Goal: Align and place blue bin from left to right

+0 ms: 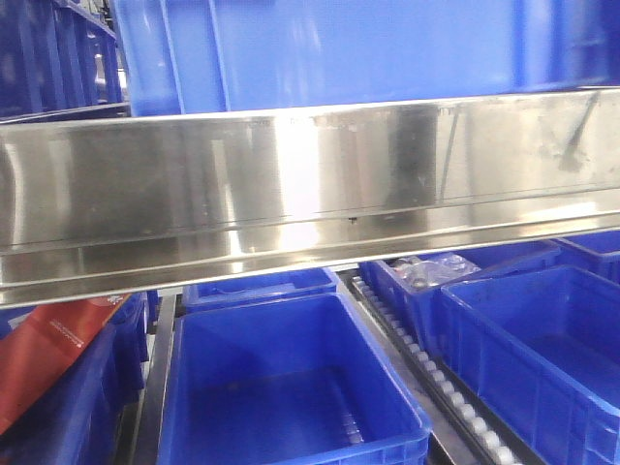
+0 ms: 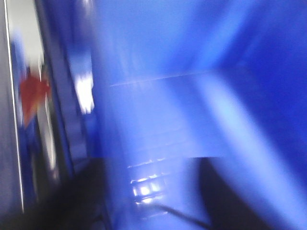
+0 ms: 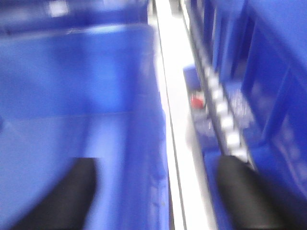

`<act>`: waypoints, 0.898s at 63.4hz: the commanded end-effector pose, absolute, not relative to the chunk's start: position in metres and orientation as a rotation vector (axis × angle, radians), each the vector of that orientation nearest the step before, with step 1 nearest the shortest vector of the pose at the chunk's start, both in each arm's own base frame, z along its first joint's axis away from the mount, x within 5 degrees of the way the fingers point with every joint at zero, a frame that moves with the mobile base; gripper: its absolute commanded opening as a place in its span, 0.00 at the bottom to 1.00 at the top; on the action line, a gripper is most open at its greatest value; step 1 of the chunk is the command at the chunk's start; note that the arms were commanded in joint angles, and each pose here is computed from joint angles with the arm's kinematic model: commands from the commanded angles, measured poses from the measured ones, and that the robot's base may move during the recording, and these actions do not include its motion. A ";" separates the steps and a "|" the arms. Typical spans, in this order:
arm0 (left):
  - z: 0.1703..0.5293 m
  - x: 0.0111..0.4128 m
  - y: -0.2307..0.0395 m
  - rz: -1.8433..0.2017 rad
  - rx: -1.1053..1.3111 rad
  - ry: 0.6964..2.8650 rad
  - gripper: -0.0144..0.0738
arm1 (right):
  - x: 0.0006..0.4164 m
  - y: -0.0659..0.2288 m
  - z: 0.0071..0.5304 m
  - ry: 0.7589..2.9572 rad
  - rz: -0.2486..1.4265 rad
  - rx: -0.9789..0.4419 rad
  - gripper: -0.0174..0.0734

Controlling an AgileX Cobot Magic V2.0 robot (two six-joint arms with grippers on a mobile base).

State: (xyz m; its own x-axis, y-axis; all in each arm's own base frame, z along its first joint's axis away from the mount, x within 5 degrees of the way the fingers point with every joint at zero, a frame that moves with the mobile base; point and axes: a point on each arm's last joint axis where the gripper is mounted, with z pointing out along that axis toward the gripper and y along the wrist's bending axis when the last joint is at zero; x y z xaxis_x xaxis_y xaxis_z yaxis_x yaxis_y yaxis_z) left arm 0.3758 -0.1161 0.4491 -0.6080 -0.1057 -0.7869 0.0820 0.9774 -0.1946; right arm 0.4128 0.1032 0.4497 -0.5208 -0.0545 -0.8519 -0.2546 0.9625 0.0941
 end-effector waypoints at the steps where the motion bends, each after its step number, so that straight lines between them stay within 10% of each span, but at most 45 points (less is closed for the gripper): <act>1: 0.459 0.371 -0.116 -0.264 -0.002 2.167 0.83 | 0.409 0.100 0.461 2.057 0.233 -0.222 0.79; 16: 0.490 0.344 -0.108 -0.278 -0.011 2.141 0.78 | 0.378 0.095 0.492 2.011 0.279 -0.220 0.71; 33: 0.530 0.279 -0.085 -0.240 0.032 2.113 0.27 | 0.326 0.084 0.531 1.969 0.284 -0.230 0.09; 38: 0.538 0.260 -0.077 -0.224 0.043 2.086 0.12 | 0.315 0.081 0.537 1.956 0.284 -0.229 0.12; 57: 0.541 0.194 -0.052 -0.199 0.044 1.957 0.15 | 0.261 0.074 0.516 1.899 0.289 -0.238 0.11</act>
